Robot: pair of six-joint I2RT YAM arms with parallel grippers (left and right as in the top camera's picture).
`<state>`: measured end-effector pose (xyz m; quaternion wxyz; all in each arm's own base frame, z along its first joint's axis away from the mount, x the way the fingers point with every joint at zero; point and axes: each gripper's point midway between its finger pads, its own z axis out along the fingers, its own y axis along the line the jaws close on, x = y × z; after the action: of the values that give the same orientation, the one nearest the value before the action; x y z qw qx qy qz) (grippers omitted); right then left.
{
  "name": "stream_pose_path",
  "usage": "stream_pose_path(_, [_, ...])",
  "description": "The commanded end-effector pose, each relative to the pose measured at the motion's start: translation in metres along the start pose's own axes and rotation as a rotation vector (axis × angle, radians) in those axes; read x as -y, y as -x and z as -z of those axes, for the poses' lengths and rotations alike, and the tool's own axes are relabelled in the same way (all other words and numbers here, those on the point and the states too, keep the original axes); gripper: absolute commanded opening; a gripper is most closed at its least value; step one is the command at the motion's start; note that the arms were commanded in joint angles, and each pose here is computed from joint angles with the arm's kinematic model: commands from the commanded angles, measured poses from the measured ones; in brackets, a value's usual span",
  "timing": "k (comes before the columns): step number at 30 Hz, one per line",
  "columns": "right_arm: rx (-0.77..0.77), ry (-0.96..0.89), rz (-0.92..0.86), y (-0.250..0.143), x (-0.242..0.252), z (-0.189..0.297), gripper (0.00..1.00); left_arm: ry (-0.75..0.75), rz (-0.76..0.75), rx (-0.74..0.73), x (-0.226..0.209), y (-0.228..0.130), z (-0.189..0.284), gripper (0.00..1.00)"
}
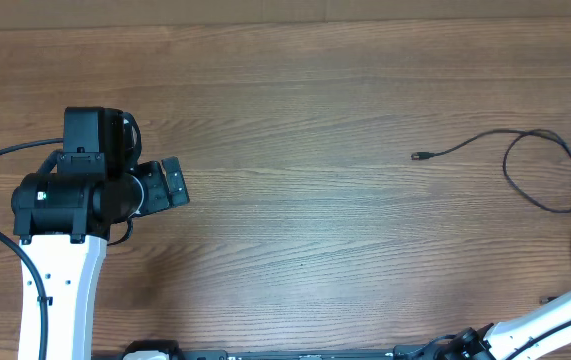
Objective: Untangle cables
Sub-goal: 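Carry the black cable right to the table's right edge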
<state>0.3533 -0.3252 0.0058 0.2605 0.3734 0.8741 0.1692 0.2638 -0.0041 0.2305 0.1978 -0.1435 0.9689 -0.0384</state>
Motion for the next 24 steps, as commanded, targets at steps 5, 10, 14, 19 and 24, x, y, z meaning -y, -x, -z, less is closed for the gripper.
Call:
stream_pose_path(5, [-0.004,0.12,0.082,0.007,-0.063,0.005,1.0,-0.001,-0.014,0.001,0.0,0.001,0.0,1.0])
stream_pose_path(10, [0.022,0.078,0.203,0.013,-0.106,0.018,1.0,-0.001,-0.015,0.001,0.0,0.001,0.0,1.0])
stream_pose_path(14, [-0.028,0.022,0.277,-0.005,-0.14,0.016,1.0,-0.002,-0.015,0.001,0.0,0.001,0.0,0.99])
stream_pose_path(19, [-0.153,0.001,0.356,-0.047,-0.18,-0.003,1.0,-0.002,-0.014,0.001,0.0,0.001,0.0,0.99])
stream_pose_path(24, [-0.239,-0.083,0.464,-0.083,-0.206,-0.018,1.0,-0.001,-0.014,0.001,0.0,0.001,0.0,1.0])
